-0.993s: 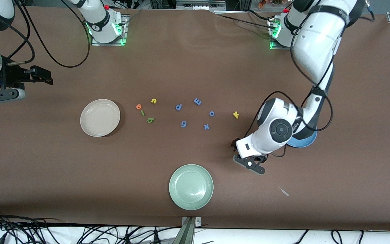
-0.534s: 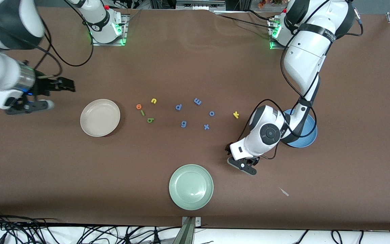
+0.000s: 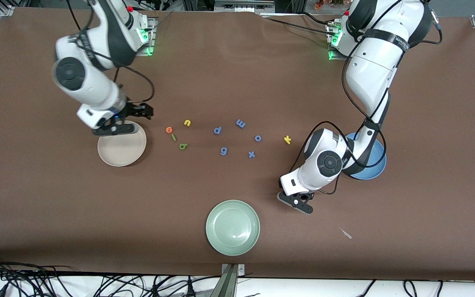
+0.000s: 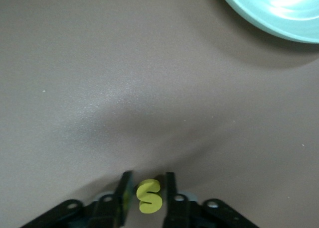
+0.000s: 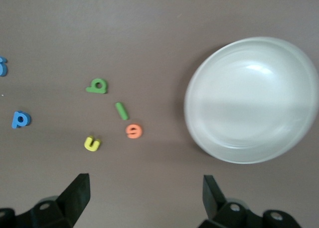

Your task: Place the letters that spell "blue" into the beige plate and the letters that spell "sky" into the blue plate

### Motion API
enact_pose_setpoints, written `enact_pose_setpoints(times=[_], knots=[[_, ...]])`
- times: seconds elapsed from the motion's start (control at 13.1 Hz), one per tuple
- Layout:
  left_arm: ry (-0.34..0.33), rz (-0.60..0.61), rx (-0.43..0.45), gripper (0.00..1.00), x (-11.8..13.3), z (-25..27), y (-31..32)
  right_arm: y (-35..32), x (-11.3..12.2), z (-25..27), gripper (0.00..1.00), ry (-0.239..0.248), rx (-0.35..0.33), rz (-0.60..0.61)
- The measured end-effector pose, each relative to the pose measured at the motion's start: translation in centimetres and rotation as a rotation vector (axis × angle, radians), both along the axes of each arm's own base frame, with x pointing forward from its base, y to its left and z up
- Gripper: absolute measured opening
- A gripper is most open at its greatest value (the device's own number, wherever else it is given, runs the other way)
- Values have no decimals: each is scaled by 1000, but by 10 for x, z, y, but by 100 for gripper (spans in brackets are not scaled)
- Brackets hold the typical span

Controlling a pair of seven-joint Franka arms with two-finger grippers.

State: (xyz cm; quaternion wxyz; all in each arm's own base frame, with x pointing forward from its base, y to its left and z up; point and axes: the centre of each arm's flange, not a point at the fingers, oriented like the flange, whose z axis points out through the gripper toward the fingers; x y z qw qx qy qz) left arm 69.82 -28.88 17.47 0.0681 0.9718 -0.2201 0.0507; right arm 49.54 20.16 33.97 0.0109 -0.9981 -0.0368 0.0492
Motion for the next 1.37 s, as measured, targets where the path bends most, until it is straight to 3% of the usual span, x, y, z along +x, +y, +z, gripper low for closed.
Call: enact_pose_setpoints(times=[0.08,0.31,0.53,0.76,1.07,1.37], knots=[[-1,1,0,22,0,1,1,6,-14,-18,100,-6,0,-8],[4,2,2,22,1,2,2,1,-27,-42,100,-9,-1,-20],[39,13,27,22,9,34,17,8,-41,-78,100,-53,31,-5],[118,4,76,22,15,83,64,22,-50,-113,100,-63,59,17],[318,13,178,22,3,115,144,31,-64,-149,100,-86,83,49],[362,-46,325,22,-38,99,160,27,-64,-157,100,-109,49,144]])
